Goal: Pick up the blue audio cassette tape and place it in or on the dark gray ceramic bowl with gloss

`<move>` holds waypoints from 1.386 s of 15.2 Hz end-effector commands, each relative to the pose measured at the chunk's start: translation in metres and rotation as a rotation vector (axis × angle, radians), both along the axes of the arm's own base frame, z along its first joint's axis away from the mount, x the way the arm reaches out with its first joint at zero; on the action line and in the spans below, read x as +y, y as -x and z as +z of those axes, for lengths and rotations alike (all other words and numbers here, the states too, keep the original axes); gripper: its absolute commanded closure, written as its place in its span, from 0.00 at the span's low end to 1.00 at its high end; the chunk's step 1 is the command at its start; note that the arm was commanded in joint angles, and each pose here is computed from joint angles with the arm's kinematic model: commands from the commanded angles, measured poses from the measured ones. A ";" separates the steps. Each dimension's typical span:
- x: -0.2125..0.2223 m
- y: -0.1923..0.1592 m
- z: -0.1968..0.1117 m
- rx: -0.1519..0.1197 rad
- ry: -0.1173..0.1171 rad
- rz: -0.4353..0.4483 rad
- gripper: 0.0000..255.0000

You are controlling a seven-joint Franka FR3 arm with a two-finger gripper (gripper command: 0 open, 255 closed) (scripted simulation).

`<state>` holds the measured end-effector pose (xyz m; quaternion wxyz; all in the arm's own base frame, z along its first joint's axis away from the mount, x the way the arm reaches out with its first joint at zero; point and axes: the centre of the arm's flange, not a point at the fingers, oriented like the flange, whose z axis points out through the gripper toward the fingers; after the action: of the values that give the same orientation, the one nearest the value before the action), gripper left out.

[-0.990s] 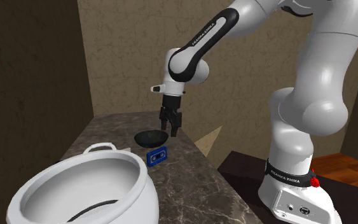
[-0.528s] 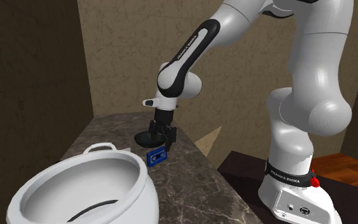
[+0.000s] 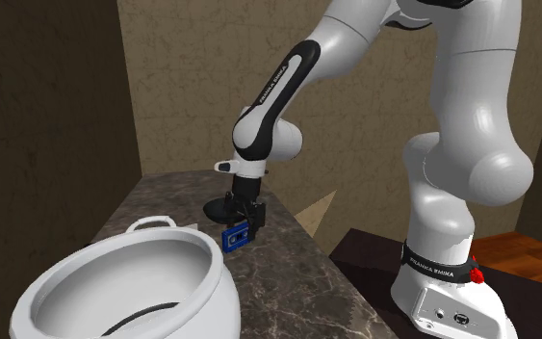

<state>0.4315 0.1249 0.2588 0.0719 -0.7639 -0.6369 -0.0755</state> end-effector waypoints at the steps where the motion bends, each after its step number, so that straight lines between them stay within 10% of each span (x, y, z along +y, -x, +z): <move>1: 0.000 0.000 -0.001 0.000 0.000 0.000 0.00; 4: 0.000 0.000 0.000 0.000 0.000 0.000 0.00; 5: 0.000 0.000 0.000 0.000 0.000 0.000 1.00; 21: 0.000 0.000 0.036 0.000 0.000 0.000 1.00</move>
<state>0.4304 0.1261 0.2906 0.0719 -0.7638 -0.6369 -0.0759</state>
